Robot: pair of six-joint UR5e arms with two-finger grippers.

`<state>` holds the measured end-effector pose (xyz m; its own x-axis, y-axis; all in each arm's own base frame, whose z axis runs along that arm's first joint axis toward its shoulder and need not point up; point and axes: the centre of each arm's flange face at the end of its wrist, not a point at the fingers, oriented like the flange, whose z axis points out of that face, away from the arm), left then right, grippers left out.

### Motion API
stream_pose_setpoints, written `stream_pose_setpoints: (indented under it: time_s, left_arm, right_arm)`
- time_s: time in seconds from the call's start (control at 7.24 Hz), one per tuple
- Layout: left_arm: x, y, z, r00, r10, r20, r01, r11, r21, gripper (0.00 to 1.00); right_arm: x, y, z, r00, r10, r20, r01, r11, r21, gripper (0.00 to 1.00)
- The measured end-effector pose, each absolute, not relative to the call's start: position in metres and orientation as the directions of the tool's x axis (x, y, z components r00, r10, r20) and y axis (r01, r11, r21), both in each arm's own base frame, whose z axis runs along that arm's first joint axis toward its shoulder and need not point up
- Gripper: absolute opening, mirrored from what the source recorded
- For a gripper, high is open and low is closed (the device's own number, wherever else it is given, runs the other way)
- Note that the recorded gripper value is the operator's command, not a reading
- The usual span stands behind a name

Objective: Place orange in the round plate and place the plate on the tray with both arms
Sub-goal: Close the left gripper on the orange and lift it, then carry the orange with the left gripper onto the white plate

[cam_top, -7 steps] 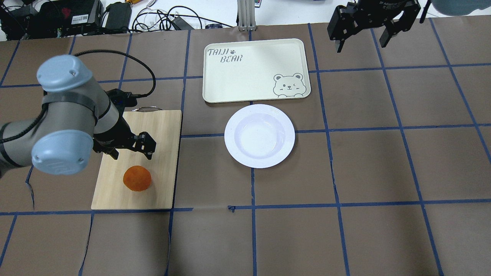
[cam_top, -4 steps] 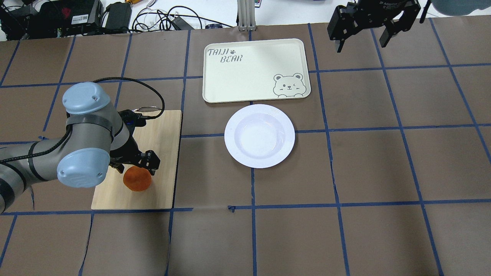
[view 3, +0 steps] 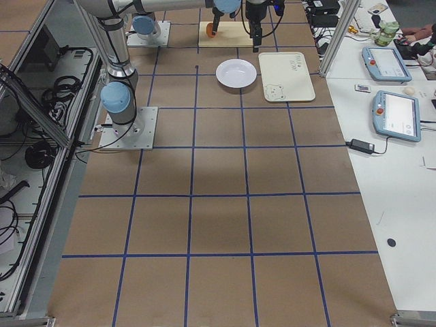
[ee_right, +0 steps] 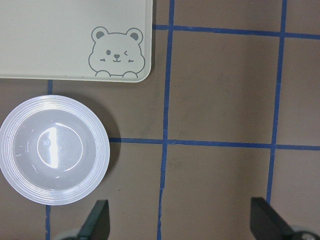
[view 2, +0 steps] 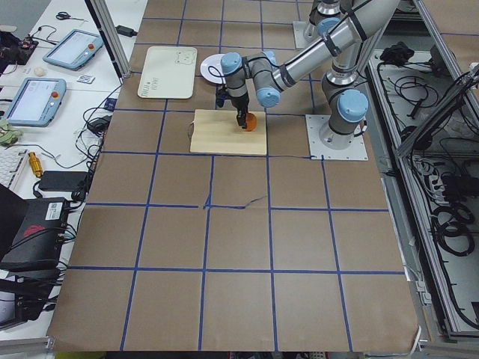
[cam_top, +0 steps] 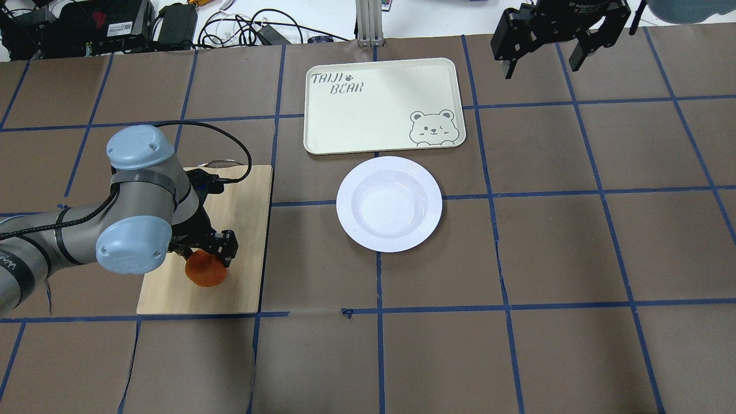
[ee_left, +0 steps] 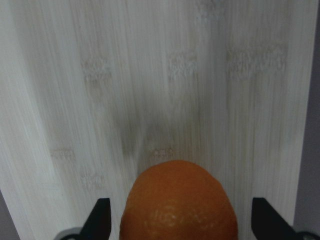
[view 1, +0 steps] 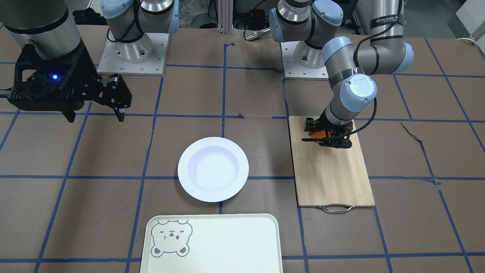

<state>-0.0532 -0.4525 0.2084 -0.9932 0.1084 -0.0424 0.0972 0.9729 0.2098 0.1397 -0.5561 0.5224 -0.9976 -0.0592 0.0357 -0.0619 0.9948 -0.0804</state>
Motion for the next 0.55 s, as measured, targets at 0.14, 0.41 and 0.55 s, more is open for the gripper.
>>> stream_pose_setpoints:
  time_s: [0.14, 0.41, 0.55]
  left_arm:
    - [-0.054, -0.461, 0.218, -0.994, 0.101, -0.042, 0.091, 0.976, 0.200, 0.06]
    - [-0.065, -0.501, 0.265, -0.999, -0.026, 0.019, -0.022, 0.980, 0.197, 0.06]
    - [-0.081, -0.524, 0.288, -0.994, -0.090, 0.056, -0.077, 0.977, 0.197, 0.06]
  right_arm:
    - [0.140, -0.556, 0.522, -0.998, -0.059, 0.036, -0.062, 0.995, -0.081, 1.00]
    - [0.139, -0.556, 0.522, -0.998, -0.057, 0.036, -0.060, 0.995, -0.080, 1.00]
    - [0.139, -0.557, 0.522, -0.998, -0.057, 0.036, -0.060, 0.995, -0.080, 1.00]
